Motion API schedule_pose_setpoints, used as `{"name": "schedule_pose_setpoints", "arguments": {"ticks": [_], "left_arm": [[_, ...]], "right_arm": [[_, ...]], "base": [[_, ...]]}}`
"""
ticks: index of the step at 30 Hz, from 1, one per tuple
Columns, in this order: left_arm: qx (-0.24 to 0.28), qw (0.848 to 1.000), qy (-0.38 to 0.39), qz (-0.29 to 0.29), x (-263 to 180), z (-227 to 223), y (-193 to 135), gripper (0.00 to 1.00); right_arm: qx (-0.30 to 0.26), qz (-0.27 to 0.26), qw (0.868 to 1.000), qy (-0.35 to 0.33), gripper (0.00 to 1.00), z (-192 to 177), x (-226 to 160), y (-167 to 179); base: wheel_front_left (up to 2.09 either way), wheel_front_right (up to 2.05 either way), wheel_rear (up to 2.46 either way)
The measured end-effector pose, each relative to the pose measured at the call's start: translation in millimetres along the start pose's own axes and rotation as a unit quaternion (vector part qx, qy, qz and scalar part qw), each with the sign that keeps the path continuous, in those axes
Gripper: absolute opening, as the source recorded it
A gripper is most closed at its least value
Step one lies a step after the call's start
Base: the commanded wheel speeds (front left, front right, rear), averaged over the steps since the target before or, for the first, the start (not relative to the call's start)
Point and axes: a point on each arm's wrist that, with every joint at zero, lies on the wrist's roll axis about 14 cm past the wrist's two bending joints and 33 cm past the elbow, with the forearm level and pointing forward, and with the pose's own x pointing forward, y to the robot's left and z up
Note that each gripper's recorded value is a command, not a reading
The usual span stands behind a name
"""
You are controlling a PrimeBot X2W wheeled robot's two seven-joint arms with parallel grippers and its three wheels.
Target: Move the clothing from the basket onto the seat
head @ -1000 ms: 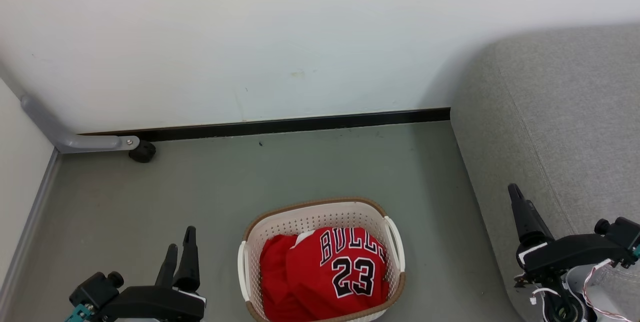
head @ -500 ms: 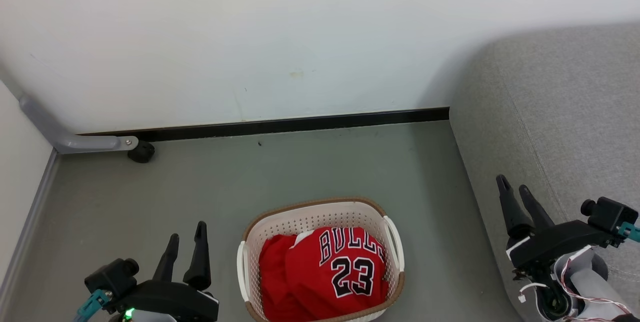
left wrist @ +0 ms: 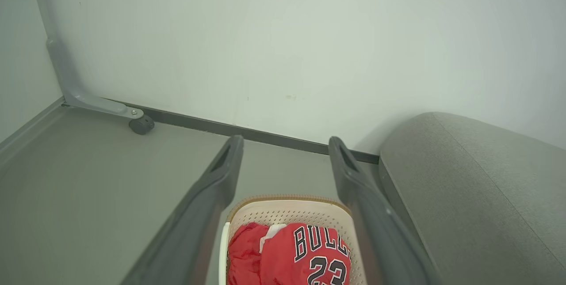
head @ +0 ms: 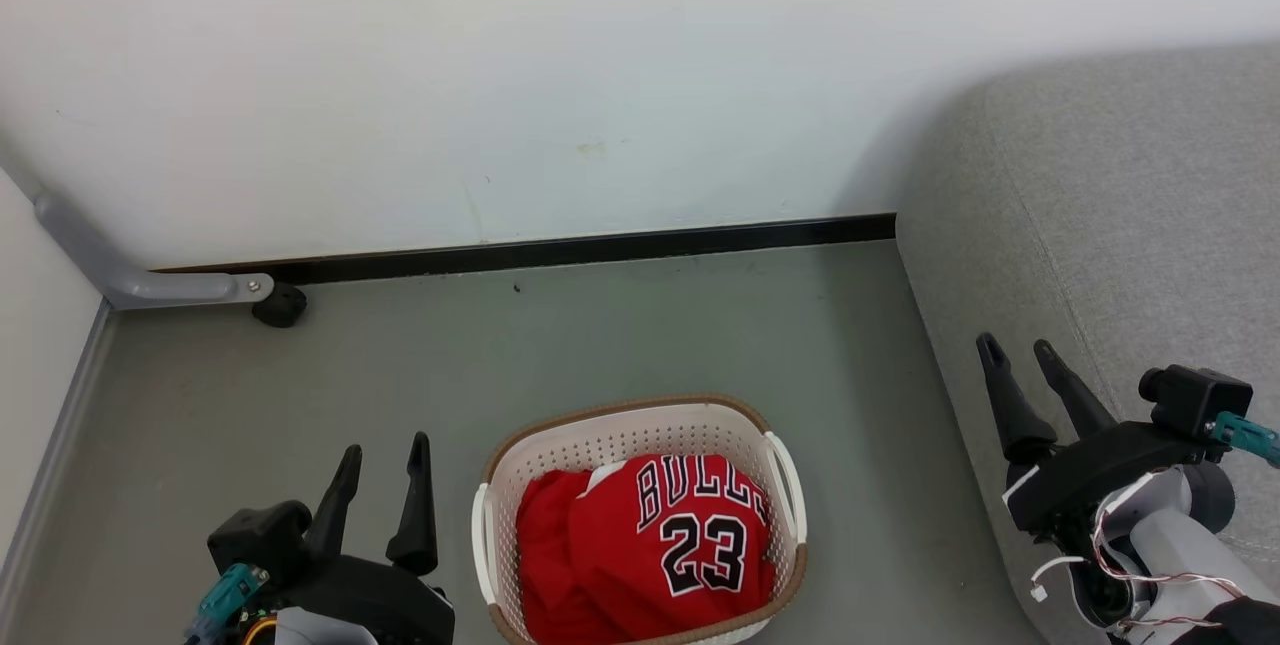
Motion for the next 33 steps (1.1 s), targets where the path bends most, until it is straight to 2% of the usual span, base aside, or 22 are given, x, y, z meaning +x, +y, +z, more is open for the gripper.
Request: {"name": "schedule_pose_setpoints", "arguments": {"ticks": [10, 21, 33], "left_arm": [[0.078, 0.997, -0.012, -0.011, 0.9, 2.0, -5.7, 1.00], [0.154, 0.987, -0.028, -0.025, 2.9, 6.2, -12.2, 1.00], [0.144, 0.989, -0.038, 0.002, 4.3, 12.5, -2.3, 1.00]], "right_arm": [[-0.087, 0.022, 0.996, -0.004, 1.00, 7.3, 6.2, 4.3], [-0.170, 0.042, 0.984, -0.014, 1.00, 16.7, 12.4, 8.0], [-0.171, 0.024, 0.985, -0.026, 1.00, 25.5, 13.7, -1.2]], "base": [[0.00, 0.00, 0.00], [0.00, 0.00, 0.00], [0.00, 0.00, 0.00]]}}
